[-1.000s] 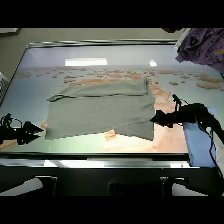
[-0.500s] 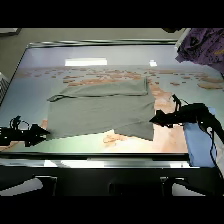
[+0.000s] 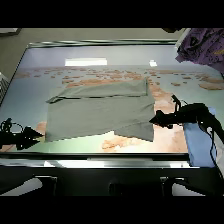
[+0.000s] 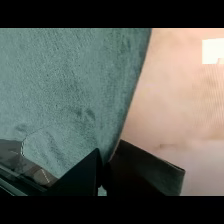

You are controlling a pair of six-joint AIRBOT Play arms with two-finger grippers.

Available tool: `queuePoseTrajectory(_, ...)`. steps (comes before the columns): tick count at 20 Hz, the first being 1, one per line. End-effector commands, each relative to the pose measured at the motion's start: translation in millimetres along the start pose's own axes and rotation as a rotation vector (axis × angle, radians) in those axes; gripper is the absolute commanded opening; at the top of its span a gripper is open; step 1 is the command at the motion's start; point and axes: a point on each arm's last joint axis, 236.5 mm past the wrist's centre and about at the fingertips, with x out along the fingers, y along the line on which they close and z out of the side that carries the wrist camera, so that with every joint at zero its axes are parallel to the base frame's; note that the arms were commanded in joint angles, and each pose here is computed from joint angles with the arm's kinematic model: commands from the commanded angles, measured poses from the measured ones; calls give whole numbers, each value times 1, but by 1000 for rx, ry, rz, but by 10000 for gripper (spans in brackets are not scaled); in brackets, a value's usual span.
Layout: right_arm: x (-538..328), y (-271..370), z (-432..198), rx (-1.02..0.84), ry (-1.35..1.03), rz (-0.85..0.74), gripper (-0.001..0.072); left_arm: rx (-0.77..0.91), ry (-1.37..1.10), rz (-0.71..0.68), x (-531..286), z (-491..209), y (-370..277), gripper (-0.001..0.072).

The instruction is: Fold the clothes and pants, and hang the long-sleeved shirts on hangers.

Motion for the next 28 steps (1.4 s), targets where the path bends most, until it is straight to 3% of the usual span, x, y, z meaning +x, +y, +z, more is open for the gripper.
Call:
queuePoseTrajectory(1,0,1,-1,-2,5,2,37,-23,63,-5,15,-12,3,443)
queuePoseTrajectory(6,0,1,-2,-2,10,4,37,0,107,7,38,-14,-2,440)
queuePoseTrajectory(7,0,2,-3,-2,14,6,37,-2,110,11,42,-13,-3,387)
queuePoseTrajectory(9,-1,3,-6,0,23,10,36,13,109,21,47,-12,-5,26)
queuePoseTrajectory(13,-18,23,9,-62,-66,13,35,66,45,-48,41,12,-46,15)
queuePoseTrajectory(16,-45,83,44,-244,-174,20,34,230,-80,-88,8,51,-116,14)
queuePoseTrajectory(19,-107,163,96,-442,-374,-23,34,451,-304,-136,-71,90,-219,15)
queuePoseTrajectory(22,-220,261,122,-608,-651,2,35,649,-619,-197,-200,96,-325,14)
queuePoseTrajectory(25,-333,339,83,-757,-883,13,35,758,-944,-177,-329,62,-375,14)
queuePoseTrajectory(28,-408,378,6,-825,-1060,49,35,764,-1196,-112,-418,6,-375,14)
